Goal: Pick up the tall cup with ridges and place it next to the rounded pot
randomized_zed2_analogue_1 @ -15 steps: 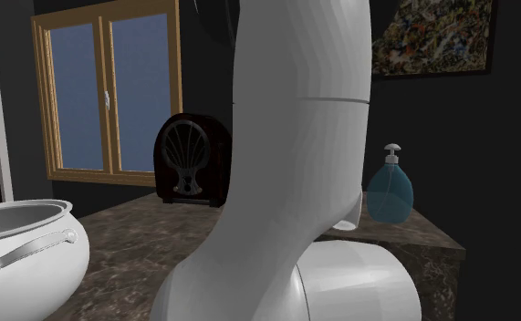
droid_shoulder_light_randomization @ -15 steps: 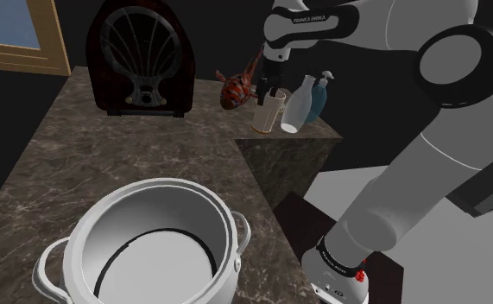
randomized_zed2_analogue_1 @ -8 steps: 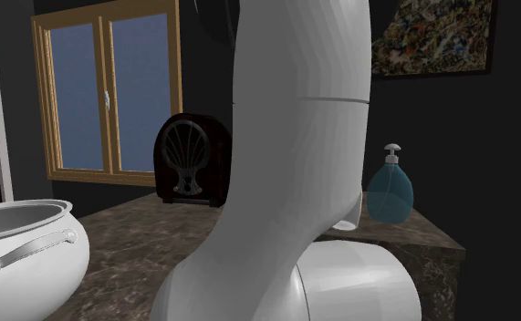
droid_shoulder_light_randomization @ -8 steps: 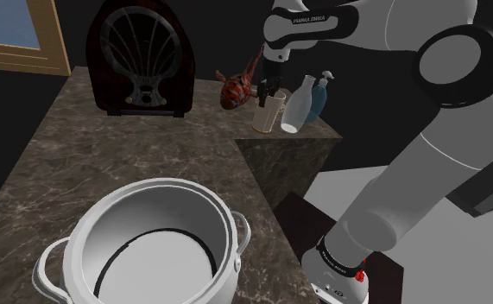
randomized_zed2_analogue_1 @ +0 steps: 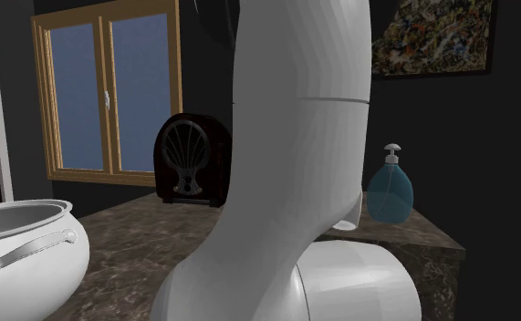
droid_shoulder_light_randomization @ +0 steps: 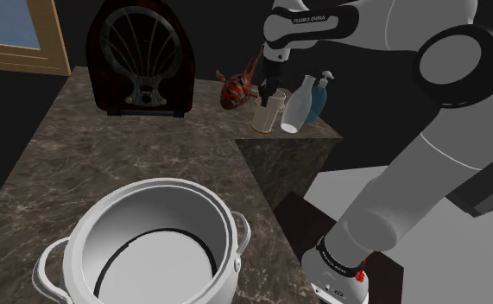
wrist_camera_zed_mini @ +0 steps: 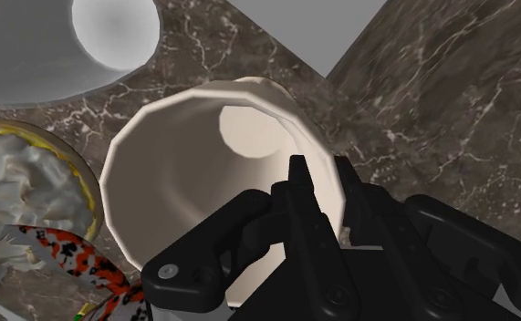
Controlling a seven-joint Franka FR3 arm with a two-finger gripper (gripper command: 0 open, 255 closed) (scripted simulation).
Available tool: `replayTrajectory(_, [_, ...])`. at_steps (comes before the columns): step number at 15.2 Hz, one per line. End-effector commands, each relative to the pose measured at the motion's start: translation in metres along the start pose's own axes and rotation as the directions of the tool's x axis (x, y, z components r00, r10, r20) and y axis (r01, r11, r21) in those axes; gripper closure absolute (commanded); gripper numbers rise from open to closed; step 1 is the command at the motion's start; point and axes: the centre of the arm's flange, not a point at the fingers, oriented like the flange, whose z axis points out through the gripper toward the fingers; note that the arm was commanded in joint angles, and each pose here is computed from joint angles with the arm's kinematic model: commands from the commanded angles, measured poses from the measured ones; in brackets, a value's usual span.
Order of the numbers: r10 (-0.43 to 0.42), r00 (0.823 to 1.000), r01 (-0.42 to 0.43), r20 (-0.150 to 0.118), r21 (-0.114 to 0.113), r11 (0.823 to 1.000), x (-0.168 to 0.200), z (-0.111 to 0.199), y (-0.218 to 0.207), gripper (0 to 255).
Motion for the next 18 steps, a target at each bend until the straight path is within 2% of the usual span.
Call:
replayTrajectory(1, [0.001,1.000,-0.001,0.002,0.000,1.000,0.000,0.001,0.001,255])
replayTrajectory(18, [0.001,1.000,-0.001,0.002,0.000,1.000,-0.007,-0.088,0.006,255])
